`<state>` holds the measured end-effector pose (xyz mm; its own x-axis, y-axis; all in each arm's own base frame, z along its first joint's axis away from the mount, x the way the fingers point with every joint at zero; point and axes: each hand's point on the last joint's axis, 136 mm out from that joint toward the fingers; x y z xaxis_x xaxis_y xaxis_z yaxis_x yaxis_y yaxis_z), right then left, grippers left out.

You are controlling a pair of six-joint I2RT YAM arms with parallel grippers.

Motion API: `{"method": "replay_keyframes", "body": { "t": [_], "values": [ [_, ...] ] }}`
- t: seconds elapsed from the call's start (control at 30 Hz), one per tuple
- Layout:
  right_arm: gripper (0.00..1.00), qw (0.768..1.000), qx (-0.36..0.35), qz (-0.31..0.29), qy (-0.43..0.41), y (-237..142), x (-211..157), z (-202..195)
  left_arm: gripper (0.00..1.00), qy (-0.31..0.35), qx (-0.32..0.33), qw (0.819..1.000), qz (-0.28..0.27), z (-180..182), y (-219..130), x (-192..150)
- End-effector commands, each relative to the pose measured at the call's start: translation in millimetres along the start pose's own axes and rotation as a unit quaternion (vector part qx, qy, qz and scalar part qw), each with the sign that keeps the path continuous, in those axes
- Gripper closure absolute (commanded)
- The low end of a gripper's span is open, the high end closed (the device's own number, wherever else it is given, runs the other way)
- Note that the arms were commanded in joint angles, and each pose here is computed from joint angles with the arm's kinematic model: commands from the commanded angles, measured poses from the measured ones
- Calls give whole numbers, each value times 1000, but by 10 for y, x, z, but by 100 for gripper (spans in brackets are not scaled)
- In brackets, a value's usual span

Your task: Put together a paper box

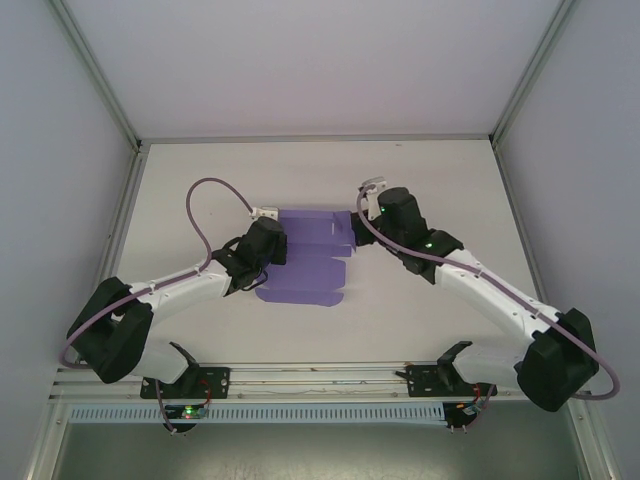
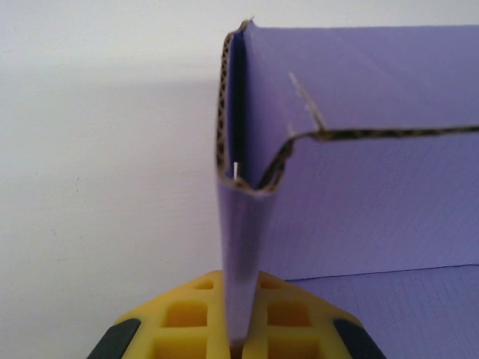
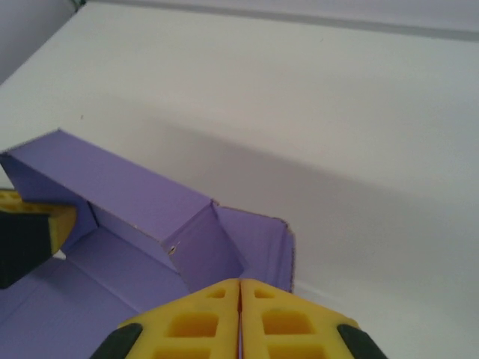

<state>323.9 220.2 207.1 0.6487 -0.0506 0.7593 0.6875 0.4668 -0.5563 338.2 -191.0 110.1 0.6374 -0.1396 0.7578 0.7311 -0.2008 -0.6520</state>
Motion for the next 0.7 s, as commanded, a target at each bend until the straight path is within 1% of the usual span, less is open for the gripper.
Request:
{"method": "replay_keyframes", "body": {
  "t": [0.0, 0.07, 0.13, 0.17, 0.2, 0.33, 0.43, 0.53, 0.6, 0.67],
  "values": [
    [93, 1000, 18, 23, 4, 178, -60, 154, 100, -17, 9, 1000, -23, -8, -11, 173],
    [93, 1000, -9, 28, 9, 298, -82, 94, 100, -19, 6, 1000, -22, -20, -16, 175],
    [94, 999, -38, 19, 19, 401, -61, -3, 100, -22, 3, 999, -24, -24, -18, 174],
    [95, 999, -39, 18, 20, 448, -57, -5, 100, -23, 2, 999, -25, -30, -22, 180],
    [94, 999, -31, 18, 21, 492, -52, 30, 100, -23, 1, 999, -25, -31, -23, 180],
    [94, 997, 68, 30, 24, 613, -85, 403, 100, -27, 2, 999, -27, -32, -26, 199],
    [93, 992, 118, 27, 41, 640, -90, 579, 100, -31, -1, 999, -30, -43, -19, 212],
    [90, 992, 115, 14, 52, 661, -80, 550, 100, -34, -5, 999, -29, -62, -12, 207],
    [89, 994, 92, 8, 59, 652, -76, 445, 100, -34, -4, 999, -29, -53, -16, 206],
    [86, 997, 57, 6, 59, 625, -98, 297, 100, -36, -4, 999, -32, -43, -37, 209]
  ]
}}
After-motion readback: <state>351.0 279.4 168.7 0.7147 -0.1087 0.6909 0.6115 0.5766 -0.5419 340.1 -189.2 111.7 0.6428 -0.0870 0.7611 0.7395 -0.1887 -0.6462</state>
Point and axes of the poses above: each hand's point on the last joint's axis, 136 mm out from that joint toward the fingers, its own y axis out along the fingers, its own z axis along the line the jaws close on, x = y × z, and after that the axes turned 9 degrees about y, right-handed
